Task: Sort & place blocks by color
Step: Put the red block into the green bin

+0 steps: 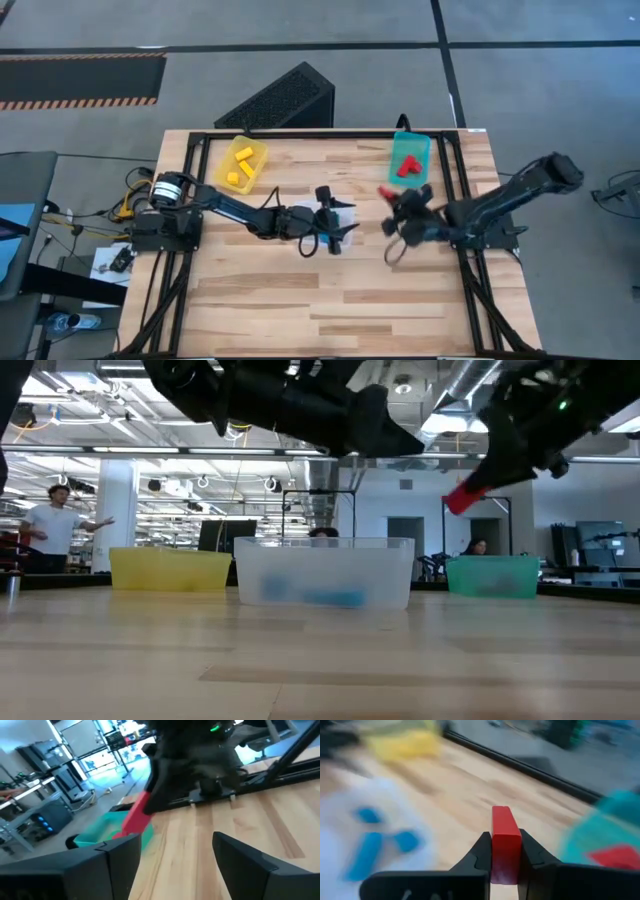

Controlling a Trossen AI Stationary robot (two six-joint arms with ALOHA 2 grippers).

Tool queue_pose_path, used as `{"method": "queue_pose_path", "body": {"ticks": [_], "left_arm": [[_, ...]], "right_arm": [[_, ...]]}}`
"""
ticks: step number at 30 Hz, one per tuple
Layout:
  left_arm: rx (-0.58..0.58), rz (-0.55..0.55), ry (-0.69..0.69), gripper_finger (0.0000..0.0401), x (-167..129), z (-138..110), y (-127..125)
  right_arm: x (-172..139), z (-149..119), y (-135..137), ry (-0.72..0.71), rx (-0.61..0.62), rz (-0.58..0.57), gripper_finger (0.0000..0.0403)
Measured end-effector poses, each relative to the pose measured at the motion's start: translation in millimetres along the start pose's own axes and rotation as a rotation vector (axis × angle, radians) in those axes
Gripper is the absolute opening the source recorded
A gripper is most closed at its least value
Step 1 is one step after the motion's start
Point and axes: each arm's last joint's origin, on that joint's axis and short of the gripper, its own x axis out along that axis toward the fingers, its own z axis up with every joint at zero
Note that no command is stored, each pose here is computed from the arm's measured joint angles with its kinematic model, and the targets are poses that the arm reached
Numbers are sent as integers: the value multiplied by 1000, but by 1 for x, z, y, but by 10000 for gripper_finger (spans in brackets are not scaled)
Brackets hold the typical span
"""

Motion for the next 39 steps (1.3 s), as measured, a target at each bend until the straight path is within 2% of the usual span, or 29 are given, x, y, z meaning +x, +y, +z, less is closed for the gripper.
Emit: {"method": "queue_pose_path", "body": {"ticks": [5,16,28,35,39], "left_arm": [[7,-1,14,229,-7,9,3],[1,-2,58,195,-7,5,5],[-69,10,97,192,-3,-1,16],[-173,-157,114,192,-3,-5,9],[-150,-141,125,192,-5,-4,5]], "right_arm": [[20,11,-36,104,0,-167,42],[46,16,-78,287,13,-354,42],[60,19,-98,386,11,-380,42],[64,19,-103,436,46,-349,42],[65,20,-105,436,68,-352,47]]}}
